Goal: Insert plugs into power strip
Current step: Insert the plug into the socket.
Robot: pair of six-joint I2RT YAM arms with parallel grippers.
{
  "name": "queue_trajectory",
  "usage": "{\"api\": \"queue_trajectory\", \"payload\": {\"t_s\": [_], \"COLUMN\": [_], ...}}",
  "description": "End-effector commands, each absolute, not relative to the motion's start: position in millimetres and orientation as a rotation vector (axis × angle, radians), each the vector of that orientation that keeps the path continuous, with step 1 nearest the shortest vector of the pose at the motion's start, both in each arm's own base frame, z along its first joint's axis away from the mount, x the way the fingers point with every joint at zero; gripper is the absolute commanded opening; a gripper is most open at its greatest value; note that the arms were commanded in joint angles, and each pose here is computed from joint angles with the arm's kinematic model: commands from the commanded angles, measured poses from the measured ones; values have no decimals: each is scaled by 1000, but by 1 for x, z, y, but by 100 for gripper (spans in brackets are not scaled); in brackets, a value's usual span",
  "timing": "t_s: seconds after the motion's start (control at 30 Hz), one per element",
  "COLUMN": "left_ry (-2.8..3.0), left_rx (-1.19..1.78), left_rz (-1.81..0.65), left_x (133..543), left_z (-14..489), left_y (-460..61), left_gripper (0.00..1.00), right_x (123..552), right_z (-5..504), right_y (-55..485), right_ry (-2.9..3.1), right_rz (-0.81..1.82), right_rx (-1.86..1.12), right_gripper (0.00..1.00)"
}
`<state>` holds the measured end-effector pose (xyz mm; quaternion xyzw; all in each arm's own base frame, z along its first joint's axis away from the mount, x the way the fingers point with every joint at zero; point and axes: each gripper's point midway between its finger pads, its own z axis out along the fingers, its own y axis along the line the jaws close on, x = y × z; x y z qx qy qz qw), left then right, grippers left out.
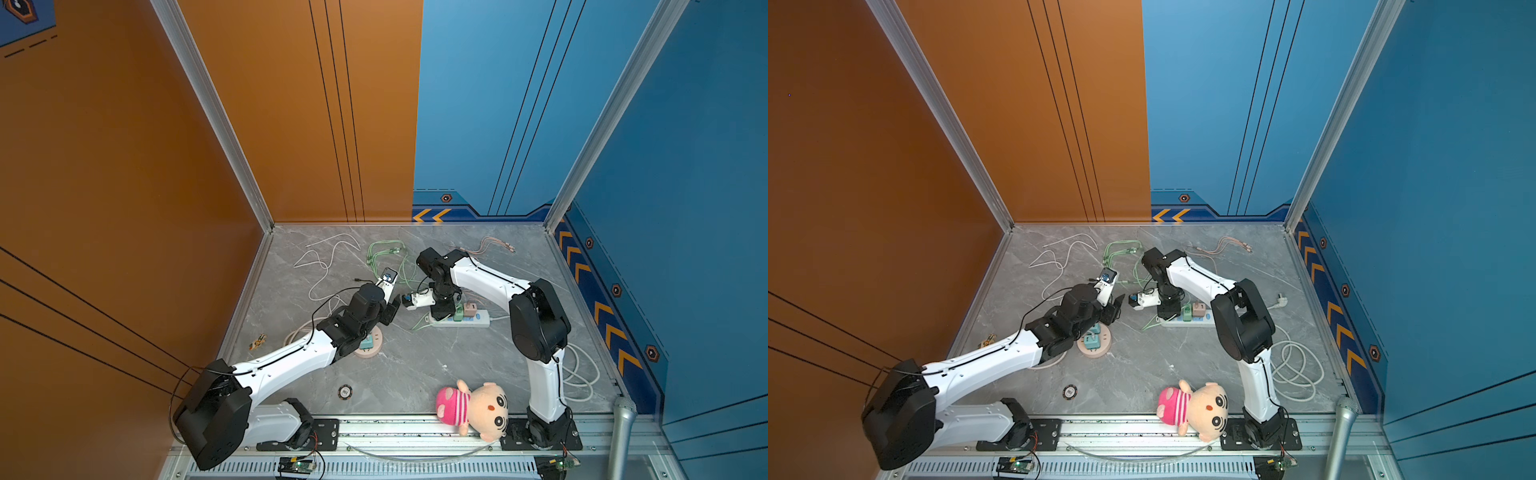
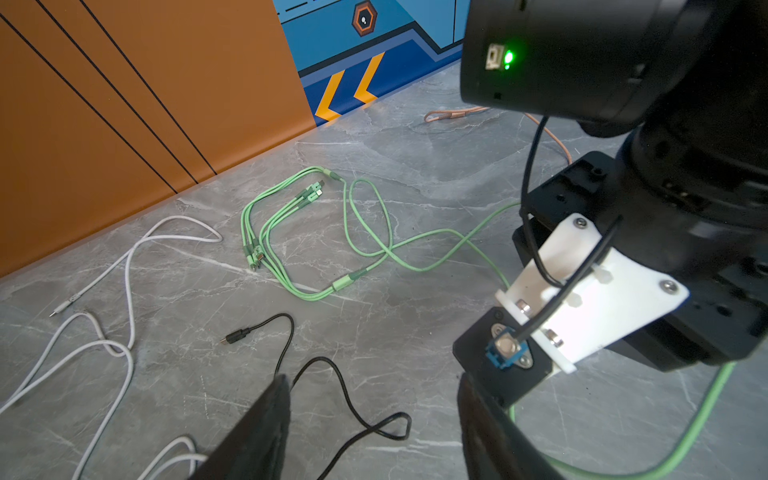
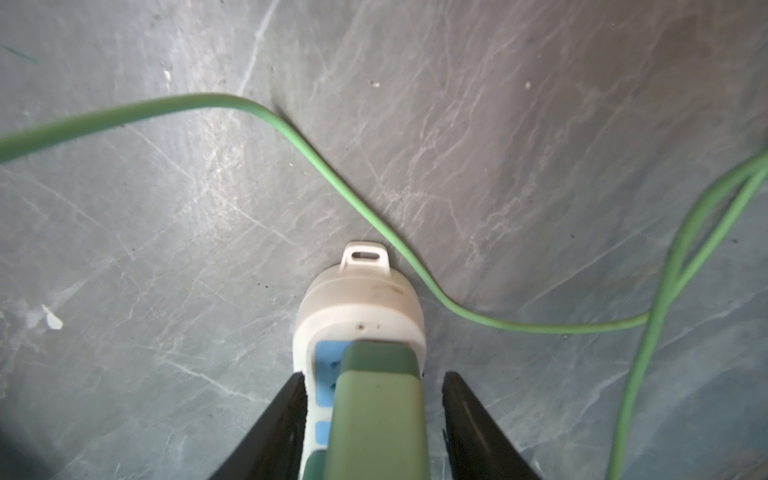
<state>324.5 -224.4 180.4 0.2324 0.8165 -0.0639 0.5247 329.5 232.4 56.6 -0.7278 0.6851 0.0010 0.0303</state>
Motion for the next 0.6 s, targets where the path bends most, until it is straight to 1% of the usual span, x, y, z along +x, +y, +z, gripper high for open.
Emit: {"api": "queue_trajectory", "payload": {"t_s": [0.0,0.1,0.37,0.57], "left_ry": [1953,1952,1950,1944], "left_rx": [563,564,563,559], "left_rz": [-120,-114,-107,-100], "left_x": [321,320,320,321], "left_z": [181,181,183,185], "left_y": [-218,-217,-216,-215], "left_gripper": [64,64,64,64], "right_x": [330,334,327,325], "right_z": [72,76,97,106], "right_y": [229,226,236,233], "right_ry": [2107,2104,2065,2063], "right_rz": [-50,-83,42,32], "right_rx": [-2232,-2221,-2167,-2173], "right_gripper": [55,55,55,55]}}
